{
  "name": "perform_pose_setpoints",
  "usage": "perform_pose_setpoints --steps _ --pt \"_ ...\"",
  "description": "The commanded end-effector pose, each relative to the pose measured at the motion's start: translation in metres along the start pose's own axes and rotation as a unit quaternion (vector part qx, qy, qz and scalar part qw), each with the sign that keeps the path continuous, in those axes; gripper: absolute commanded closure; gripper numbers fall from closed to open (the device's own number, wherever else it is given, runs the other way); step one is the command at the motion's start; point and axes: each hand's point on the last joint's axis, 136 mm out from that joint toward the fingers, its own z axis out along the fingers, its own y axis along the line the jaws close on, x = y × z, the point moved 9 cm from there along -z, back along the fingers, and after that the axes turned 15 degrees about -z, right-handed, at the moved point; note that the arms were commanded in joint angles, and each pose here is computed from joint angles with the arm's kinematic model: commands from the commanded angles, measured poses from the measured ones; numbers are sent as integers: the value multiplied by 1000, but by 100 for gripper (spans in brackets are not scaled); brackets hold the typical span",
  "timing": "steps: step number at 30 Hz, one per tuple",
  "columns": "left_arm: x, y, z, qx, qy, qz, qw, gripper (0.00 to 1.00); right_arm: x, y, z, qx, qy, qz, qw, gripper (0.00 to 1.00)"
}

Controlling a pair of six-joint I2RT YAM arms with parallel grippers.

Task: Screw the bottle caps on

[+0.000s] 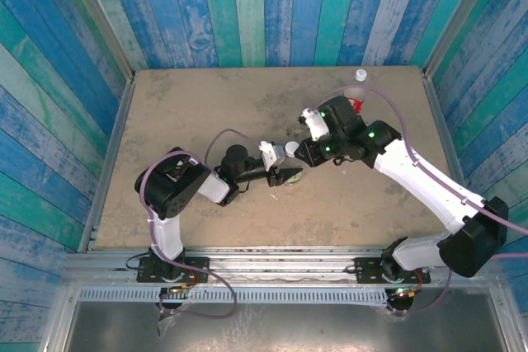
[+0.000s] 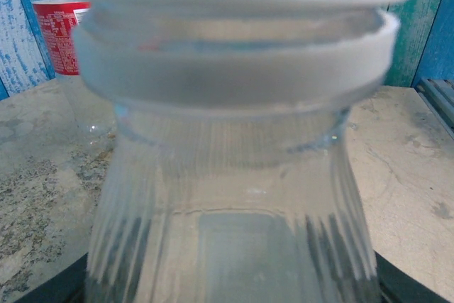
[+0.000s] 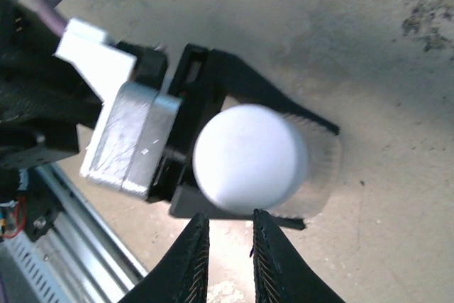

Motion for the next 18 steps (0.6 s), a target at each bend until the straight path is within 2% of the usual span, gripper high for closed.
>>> perform_pose_setpoints --steps 1,5,8,13,18 --pt "28 6 2 -14 58 -18 998 42 3 2 -12 -6 -10 13 1000 74" --pt "27 5 2 -11 59 -17 998 42 -3 -11 -12 14 -24 23 999 66" --pt "26 5 2 -9 58 -19 998 42 -10 -18 -3 9 -25 25 999 65" --pt "28 4 1 -10 61 -21 998 42 -25 -29 8 -7 -23 16 1000 69" --pt "27 4 0 -12 60 -21 998 42 -17 -32 13 -12 -11 20 1000 76"
